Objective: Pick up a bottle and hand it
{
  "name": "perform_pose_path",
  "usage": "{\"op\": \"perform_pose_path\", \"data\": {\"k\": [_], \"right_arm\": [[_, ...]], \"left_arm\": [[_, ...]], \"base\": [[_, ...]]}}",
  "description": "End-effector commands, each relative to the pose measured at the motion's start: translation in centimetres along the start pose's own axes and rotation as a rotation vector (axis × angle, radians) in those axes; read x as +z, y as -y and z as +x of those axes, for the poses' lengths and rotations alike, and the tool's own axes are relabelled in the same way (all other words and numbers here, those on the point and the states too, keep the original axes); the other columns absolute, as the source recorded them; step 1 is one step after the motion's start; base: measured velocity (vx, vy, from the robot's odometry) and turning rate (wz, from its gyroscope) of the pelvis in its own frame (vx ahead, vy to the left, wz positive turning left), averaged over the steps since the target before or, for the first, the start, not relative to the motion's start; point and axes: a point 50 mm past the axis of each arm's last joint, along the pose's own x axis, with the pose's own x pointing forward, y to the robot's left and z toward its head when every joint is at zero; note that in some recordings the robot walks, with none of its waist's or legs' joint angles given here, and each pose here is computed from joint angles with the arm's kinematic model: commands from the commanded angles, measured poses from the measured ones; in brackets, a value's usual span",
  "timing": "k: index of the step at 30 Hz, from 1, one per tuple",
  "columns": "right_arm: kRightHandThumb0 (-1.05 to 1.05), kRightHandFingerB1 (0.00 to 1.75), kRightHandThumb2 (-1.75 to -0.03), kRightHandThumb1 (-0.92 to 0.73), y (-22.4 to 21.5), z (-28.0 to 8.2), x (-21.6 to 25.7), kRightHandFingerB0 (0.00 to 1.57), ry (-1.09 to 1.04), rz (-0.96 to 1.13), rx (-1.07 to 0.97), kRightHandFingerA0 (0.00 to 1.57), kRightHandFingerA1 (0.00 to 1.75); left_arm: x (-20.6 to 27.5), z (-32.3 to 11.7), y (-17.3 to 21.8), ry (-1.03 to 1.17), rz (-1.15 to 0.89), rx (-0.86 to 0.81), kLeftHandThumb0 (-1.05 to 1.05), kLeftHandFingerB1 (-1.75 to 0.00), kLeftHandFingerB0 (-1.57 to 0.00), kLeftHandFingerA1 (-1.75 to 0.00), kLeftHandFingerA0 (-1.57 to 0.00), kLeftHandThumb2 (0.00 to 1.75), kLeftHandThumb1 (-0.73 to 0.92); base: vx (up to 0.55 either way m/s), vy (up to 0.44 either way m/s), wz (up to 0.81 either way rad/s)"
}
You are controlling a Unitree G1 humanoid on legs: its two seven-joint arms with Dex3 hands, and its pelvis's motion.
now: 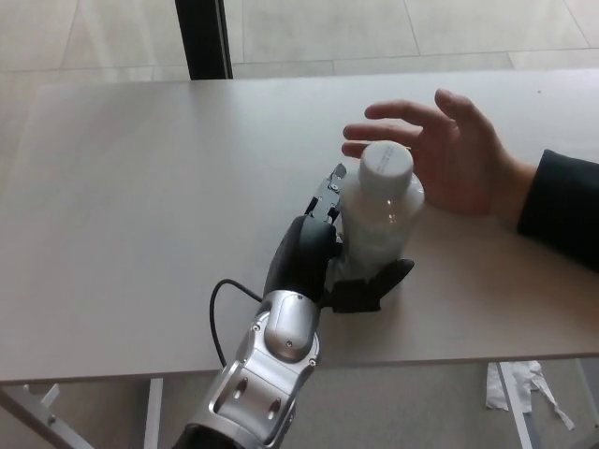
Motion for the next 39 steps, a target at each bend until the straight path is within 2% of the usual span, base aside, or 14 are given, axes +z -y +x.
{"op": "perform_pose_path", "data": {"k": [1,4,5,6,8,13,14,21,23,34,35,37,38,39], "right_arm": [[-0.44,0.33,-0.56,-0.5,0.1,-0.1,0.2,0.38,0.002,-0.003,-0.009,0.38,0.46],[-0.43,0.33,-0.56,-0.52,0.0,-0.3,0.1,0.36,0.004,-0.004,-0.002,0.36,0.46],[-0.43,0.33,-0.57,-0.52,0.0,-0.2,0.1,0.36,0.013,0.01,-0.001,0.35,0.46],[-0.43,0.33,-0.57,-0.52,0.0,-0.2,0.1,0.37,0.021,0.003,-0.009,0.37,0.46],[-0.48,0.44,-0.74,-0.42,0.1,-0.2,0.1,0.31,0.02,0.005,-0.009,0.34,0.53],[-0.42,0.32,-0.56,-0.53,-0.1,-0.4,-0.1,0.37,0.013,0.007,-0.005,0.41,0.47],[-0.51,0.44,-0.75,-0.41,-0.1,-0.4,-0.1,0.3,0.01,0.013,-0.011,0.37,0.55],[-0.42,0.32,-0.56,-0.53,0.1,-0.3,-0.3,0.35,0.012,0.008,-0.009,0.4,0.46],[-0.49,0.44,-0.75,-0.41,0.1,-0.4,-0.1,0.3,0.015,0.0,-0.014,0.36,0.55],[-0.44,0.33,-0.57,-0.54,0.8,-0.3,-0.3,0.38,0.024,-0.016,-0.021,0.41,0.49],[-0.42,0.33,-0.56,-0.53,0.8,-0.3,-0.4,0.39,0.023,-0.018,-0.022,0.42,0.48],[-0.5,0.45,-0.75,-0.41,0.7,-0.2,-0.5,0.32,0.018,-0.017,-0.021,0.38,0.56],[-0.49,0.45,-0.75,-0.41,0.6,-0.2,-0.5,0.32,0.02,-0.012,-0.02,0.38,0.56],[-0.49,0.45,-0.75,-0.41,0.5,-0.2,-0.5,0.32,0.022,-0.003,-0.019,0.38,0.56]], "left_arm": [[1.4,0.1,1.3,0.064,-0.074,0.301,-0.24,-0.3,-0.03,-1.22,-1.09,0.66,0.83],[1.3,0.1,1.3,0.067,-0.065,0.317,-0.2,-0.45,-0.31,-1.51,-1.09,0.78,0.89],[1.2,0.1,1.3,0.06,-0.088,0.313,-0.13,-0.8,-0.86,-1.53,-1.13,0.9,0.76],[0.9,0.1,1.2,0.051,-0.095,0.322,-0.05,-1.21,-1.09,-1.39,-1.3,1.2,0.61],[0.7,0.1,1.2,0.053,-0.096,0.328,-0.04,-1.49,-0.95,-1.69,-1.09,1.28,0.61],[-0.6,-0.1,0.9,0.037,-0.049,0.326,-0.08,-1.53,-0.84,-1.75,-1.03,1.24,0.62],[-0.7,-0.1,0.8,0.04,-0.048,0.327,-0.12,-1.65,-0.81,-1.75,-1.01,1.19,0.61],[-1.1,0.1,0.1,0.07,-0.043,0.334,-0.08,-1.51,-0.86,-1.72,-1.03,1.3,0.58],[-0.7,0.3,-0.4,0.087,-0.013,0.338,-0.13,-1.52,-0.84,-1.71,-0.97,1.15,0.61],[7.4,4.2,-0.8,0.238,0.058,0.216,-0.14,-1.49,-0.77,-1.75,-0.91,1.01,0.64],[7.9,4.3,-0.5,0.238,0.057,0.205,-0.21,-1.21,-0.95,-1.38,-1.2,1.09,0.58],[9.0,4.6,0.1,0.241,0.055,0.186,-0.22,-1.22,-0.96,-1.38,-1.2,1.1,0.57],[9.4,4.8,0.4,0.242,0.056,0.18,-0.15,-1.57,-0.75,-1.75,-0.88,1.0,0.62],[10.1,4.9,1.0,0.244,0.057,0.169,-0.15,-1.57,-0.75,-1.75,-0.88,1.0,0.62]], "base": [[0.0,0.0,0.0],[0.0,0.0,0.0],[0.0,0.0,0.0],[0.0,0.0,0.0],[0.0,0.0,0.0],[0.0,0.0,0.0],[0.0,0.0,0.0],[0.0,0.0,0.0],[0.0,0.0,0.0],[0.0,0.0,0.0],[0.0,0.0,0.0],[0.0,0.0,0.0],[0.0,0.0,0.0],[0.0,0.0,0.0]]}}
